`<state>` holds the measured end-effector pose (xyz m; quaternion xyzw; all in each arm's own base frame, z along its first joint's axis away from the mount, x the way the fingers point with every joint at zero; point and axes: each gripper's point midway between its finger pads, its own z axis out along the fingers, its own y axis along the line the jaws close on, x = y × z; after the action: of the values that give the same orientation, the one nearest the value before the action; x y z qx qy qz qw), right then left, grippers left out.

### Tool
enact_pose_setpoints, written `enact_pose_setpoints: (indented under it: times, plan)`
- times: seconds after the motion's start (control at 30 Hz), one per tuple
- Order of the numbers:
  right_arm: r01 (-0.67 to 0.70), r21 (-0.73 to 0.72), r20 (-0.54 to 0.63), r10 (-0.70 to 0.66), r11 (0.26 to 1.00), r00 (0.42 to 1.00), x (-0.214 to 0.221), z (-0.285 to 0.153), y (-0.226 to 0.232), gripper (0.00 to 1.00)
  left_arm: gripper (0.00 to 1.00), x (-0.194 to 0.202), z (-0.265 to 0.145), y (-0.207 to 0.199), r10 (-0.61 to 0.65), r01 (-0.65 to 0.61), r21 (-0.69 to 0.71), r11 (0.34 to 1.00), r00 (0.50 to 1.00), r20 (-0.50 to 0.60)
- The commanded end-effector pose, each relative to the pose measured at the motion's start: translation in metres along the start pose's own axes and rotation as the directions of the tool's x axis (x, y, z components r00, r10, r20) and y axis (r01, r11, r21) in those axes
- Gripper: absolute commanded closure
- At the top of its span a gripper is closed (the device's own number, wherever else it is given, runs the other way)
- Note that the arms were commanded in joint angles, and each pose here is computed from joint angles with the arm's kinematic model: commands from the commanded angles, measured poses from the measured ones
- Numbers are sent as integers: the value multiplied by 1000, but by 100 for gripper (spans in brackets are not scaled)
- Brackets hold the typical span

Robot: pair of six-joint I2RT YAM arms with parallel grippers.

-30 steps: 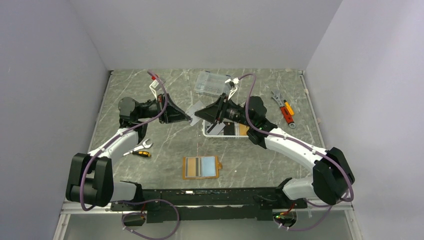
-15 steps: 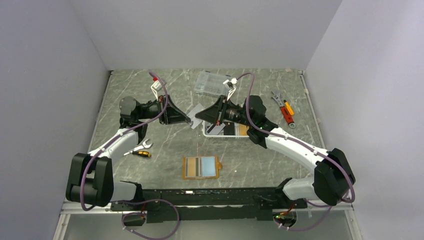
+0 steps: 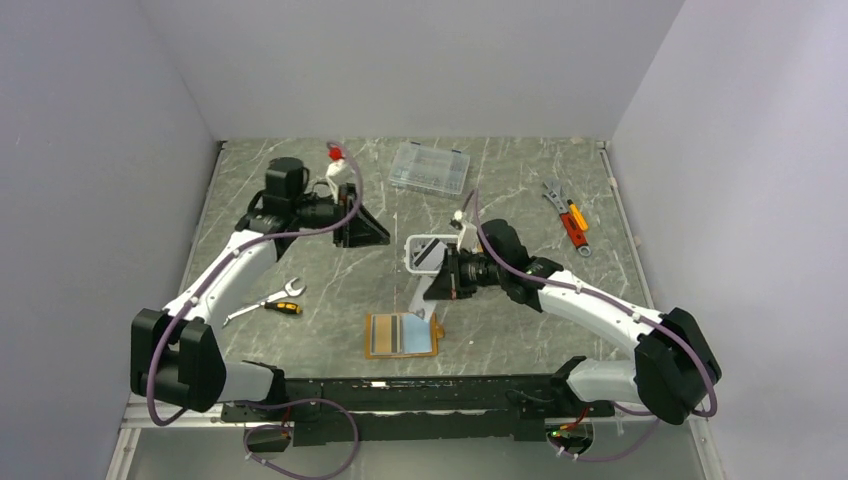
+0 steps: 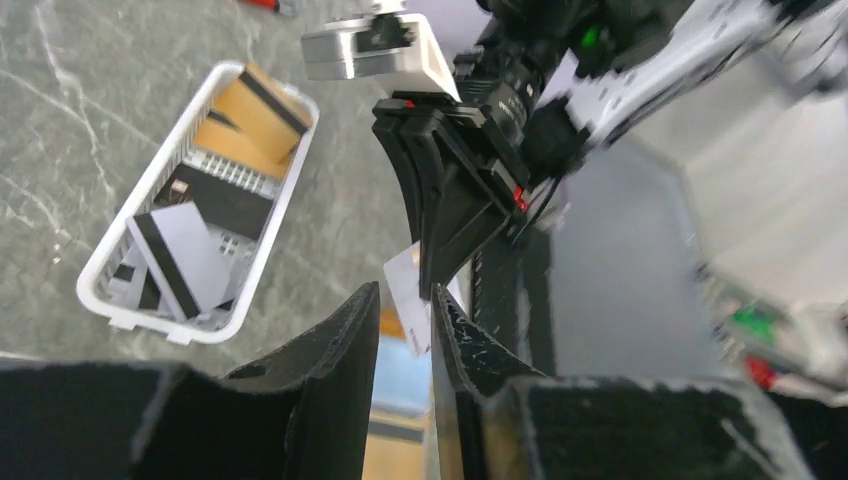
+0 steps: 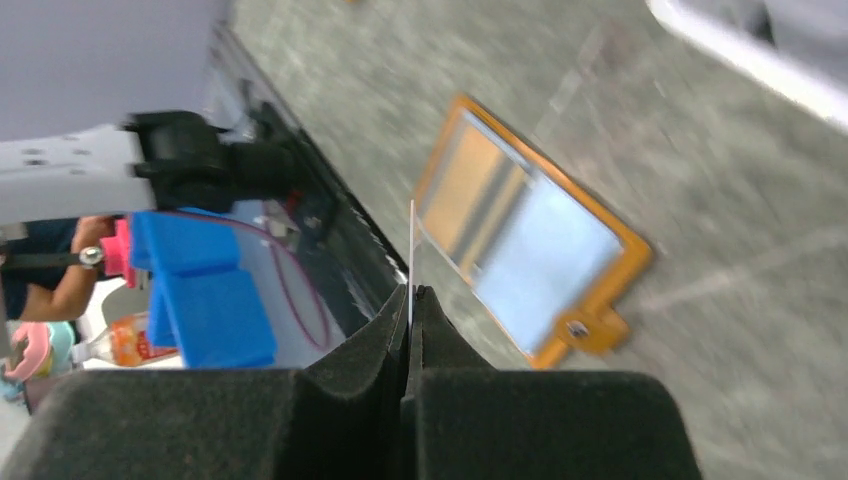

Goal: Put the credit cards into the card holder
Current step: Insert the credit card into the card holder.

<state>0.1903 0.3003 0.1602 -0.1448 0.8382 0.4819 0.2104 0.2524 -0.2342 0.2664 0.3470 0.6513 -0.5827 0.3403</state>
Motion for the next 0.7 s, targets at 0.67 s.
enact_pose_setpoints:
  times: [0.67]
  plan:
    - [-97,274,-109,131,957,985,72,6,-83,100,76,234,3,48,388,-560,64,826,481,-786]
